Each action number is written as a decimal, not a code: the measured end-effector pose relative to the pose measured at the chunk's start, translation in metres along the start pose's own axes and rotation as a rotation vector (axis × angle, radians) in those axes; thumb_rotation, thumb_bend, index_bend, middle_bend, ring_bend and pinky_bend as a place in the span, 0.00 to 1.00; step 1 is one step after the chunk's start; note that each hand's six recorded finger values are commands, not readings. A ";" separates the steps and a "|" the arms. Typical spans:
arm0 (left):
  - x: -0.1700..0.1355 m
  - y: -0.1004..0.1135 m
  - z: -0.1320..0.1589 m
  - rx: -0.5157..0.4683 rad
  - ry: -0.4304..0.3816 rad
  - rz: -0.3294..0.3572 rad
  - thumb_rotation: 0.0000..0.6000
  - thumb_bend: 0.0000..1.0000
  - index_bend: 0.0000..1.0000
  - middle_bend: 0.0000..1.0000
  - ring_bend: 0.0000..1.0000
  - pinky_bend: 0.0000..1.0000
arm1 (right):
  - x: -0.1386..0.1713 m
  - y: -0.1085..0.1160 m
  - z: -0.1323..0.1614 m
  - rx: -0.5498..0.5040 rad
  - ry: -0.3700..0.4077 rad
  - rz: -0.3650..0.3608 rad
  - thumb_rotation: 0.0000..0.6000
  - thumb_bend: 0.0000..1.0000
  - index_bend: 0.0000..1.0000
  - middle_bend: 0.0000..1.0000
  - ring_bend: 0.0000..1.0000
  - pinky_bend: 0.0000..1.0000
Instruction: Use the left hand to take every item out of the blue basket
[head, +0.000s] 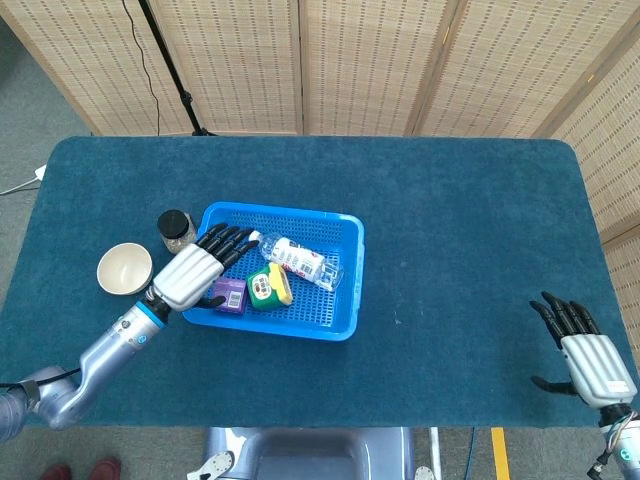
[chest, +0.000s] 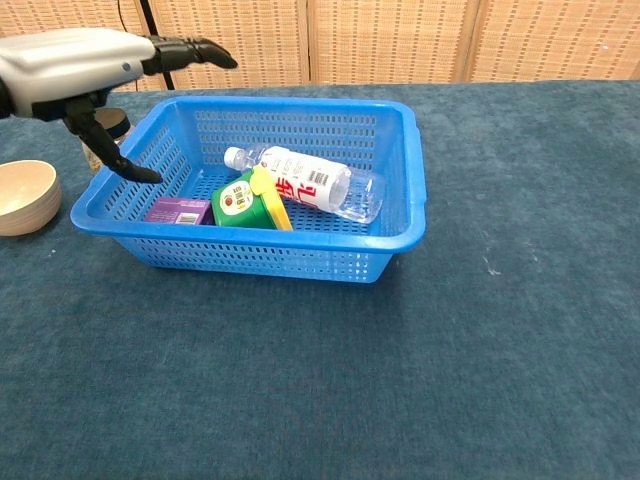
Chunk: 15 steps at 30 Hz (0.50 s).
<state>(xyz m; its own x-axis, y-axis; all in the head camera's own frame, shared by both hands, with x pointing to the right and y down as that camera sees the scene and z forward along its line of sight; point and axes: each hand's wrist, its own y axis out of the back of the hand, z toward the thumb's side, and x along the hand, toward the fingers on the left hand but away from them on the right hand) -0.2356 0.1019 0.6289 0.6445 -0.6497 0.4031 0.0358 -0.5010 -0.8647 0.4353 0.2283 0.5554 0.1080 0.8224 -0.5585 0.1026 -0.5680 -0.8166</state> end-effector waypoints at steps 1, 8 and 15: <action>0.002 -0.004 0.004 0.015 -0.005 -0.010 1.00 0.14 0.00 0.00 0.00 0.05 | 0.000 0.000 0.000 0.000 -0.001 0.000 1.00 0.00 0.00 0.00 0.00 0.00; 0.022 -0.035 0.017 0.043 0.017 -0.073 1.00 0.14 0.00 0.00 0.00 0.05 | -0.002 -0.002 0.000 0.003 0.000 0.009 1.00 0.00 0.00 0.00 0.00 0.00; 0.032 -0.045 0.009 0.085 0.050 -0.091 1.00 0.14 0.00 0.00 0.00 0.05 | -0.003 -0.004 0.000 0.005 -0.005 0.013 1.00 0.00 0.00 0.00 0.00 0.00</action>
<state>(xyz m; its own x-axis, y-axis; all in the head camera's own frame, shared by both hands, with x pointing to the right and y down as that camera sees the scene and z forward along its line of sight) -0.2100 0.1088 0.6785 0.5968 -0.6325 0.4938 0.1587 -0.5102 -0.8453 0.4351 0.2282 0.5601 0.1042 0.8152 -0.5698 0.0959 -0.5784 -0.8101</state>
